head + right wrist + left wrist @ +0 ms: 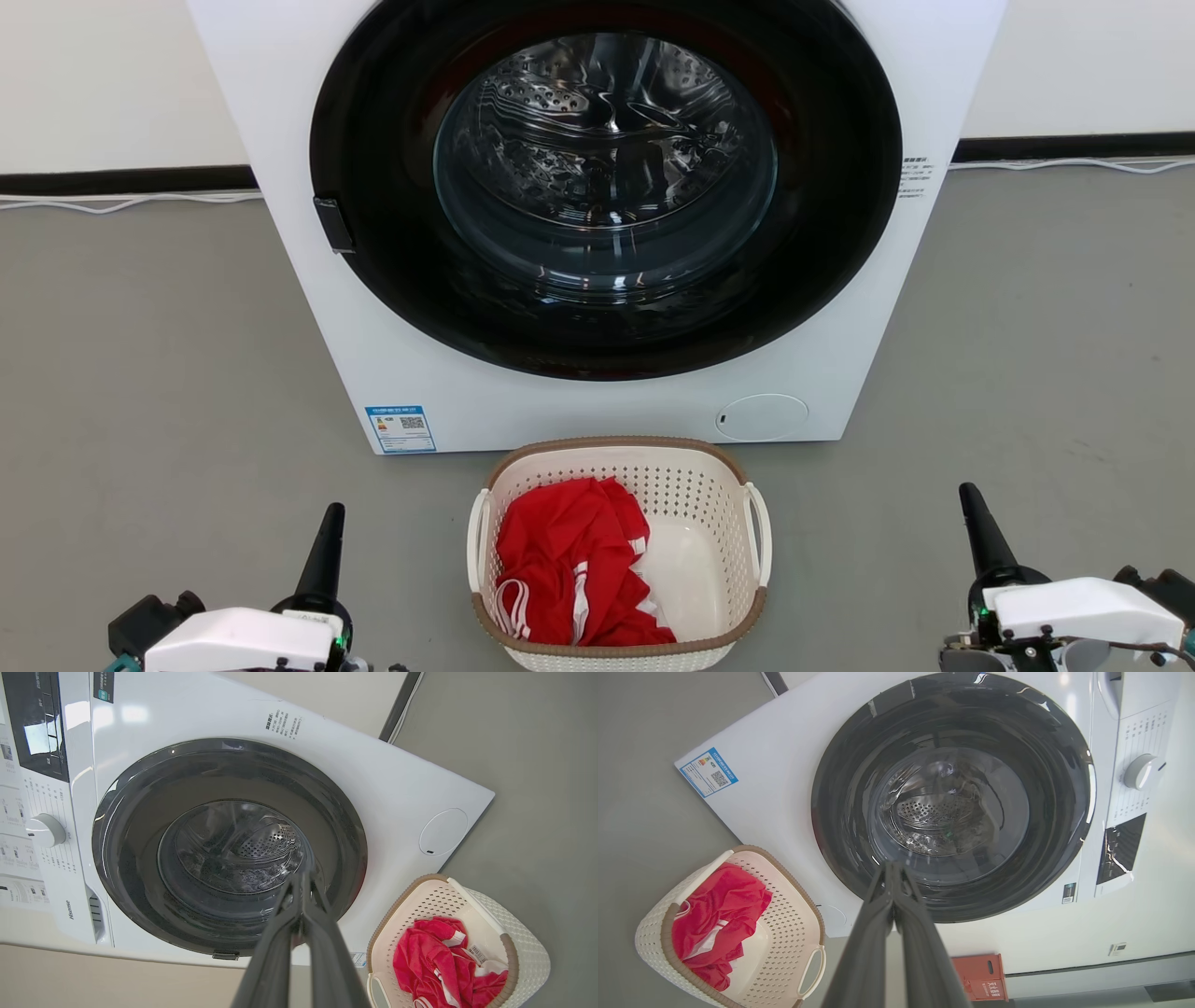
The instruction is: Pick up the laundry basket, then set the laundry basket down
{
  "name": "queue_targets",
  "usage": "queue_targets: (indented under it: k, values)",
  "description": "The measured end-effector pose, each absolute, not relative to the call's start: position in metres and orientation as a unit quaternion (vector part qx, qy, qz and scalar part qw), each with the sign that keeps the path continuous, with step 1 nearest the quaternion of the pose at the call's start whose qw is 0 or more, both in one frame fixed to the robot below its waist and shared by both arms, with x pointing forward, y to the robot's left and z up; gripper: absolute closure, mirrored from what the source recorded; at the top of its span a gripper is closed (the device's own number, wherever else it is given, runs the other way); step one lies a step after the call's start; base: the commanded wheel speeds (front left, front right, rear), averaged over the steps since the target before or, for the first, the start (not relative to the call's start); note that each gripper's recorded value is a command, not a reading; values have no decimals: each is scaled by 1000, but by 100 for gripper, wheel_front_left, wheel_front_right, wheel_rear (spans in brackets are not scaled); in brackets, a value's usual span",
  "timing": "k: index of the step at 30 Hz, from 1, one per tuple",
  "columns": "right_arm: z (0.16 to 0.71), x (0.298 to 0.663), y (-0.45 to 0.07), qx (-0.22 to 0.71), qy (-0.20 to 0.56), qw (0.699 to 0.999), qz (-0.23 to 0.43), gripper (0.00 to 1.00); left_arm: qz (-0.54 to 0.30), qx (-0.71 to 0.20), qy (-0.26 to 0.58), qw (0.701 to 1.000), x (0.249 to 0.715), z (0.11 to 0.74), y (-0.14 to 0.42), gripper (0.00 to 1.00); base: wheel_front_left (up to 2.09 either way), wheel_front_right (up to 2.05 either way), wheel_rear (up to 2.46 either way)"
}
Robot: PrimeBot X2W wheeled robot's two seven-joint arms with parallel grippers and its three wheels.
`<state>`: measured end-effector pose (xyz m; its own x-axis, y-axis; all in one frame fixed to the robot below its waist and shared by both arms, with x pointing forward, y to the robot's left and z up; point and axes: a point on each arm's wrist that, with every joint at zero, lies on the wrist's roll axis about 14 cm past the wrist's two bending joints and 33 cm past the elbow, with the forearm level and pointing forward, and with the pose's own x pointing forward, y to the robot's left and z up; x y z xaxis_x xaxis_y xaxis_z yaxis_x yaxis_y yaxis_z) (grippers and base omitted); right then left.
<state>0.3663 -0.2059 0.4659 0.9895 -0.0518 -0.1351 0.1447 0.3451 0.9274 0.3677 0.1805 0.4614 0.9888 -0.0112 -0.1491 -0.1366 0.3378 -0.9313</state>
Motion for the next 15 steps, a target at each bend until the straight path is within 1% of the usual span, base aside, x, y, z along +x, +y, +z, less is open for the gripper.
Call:
queue_targets:
  k: [15]
  values:
    - [468, 368, -206, 632, 37, 772, -57, 100, 39, -634, 60, 770, 369, 464, 184, 100, 0, 0, 0]
